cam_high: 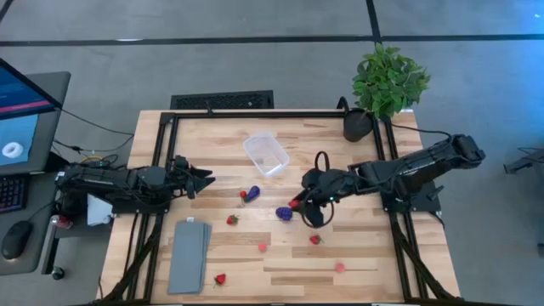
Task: Pick and placing Produce into tupperware
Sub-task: Put the strawberry into the transparent container
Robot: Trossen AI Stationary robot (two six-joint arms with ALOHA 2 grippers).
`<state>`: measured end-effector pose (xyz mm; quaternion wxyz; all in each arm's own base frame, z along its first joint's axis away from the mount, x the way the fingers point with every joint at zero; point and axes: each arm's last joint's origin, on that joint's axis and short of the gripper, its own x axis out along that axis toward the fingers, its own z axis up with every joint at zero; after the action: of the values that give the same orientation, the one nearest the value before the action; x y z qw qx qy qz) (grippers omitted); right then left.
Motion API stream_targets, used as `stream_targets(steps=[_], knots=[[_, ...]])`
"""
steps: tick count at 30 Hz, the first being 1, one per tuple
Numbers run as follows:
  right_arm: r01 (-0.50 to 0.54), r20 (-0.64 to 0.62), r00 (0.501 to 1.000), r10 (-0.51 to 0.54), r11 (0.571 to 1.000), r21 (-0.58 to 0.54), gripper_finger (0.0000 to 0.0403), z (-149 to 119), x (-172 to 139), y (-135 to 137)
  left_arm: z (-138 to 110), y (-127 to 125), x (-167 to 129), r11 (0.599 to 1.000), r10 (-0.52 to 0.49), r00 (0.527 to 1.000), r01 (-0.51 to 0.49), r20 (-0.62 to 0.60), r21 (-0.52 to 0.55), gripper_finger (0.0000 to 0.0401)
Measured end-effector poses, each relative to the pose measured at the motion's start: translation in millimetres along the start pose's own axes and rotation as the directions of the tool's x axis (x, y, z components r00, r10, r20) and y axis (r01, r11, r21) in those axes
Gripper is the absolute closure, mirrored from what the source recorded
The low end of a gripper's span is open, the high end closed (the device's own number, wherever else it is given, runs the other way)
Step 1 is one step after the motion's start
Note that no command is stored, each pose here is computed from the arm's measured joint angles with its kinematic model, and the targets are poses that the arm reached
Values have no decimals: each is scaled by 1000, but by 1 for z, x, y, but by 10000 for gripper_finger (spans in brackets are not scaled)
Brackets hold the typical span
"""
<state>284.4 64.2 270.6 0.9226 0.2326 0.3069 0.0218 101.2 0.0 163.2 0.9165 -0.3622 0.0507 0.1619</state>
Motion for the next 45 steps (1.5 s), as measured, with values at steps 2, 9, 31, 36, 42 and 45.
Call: stream_targets(steps=[2,9,31,36,42,45], knots=[[-4,36,999,4,1000,-9,224,5,0,-3,0,0,0,1000,0,1000,0,0,0,140],[6,174,985,-3,1000,-17,216,27,-2,-18,0,0,0,1000,0,1000,0,0,0,140],[159,352,925,-143,987,-17,219,57,20,-70,-1,-1,0,999,-26,999,27,-28,28,140],[172,350,923,-158,985,-10,222,50,57,-86,-1,-1,0,999,-26,999,27,-28,32,140],[252,365,897,-248,967,37,217,43,87,-112,-1,-1,0,999,-26,999,27,-28,32,140],[286,359,888,-287,956,58,218,40,94,-123,-1,-1,0,999,-26,999,27,-28,32,140]])
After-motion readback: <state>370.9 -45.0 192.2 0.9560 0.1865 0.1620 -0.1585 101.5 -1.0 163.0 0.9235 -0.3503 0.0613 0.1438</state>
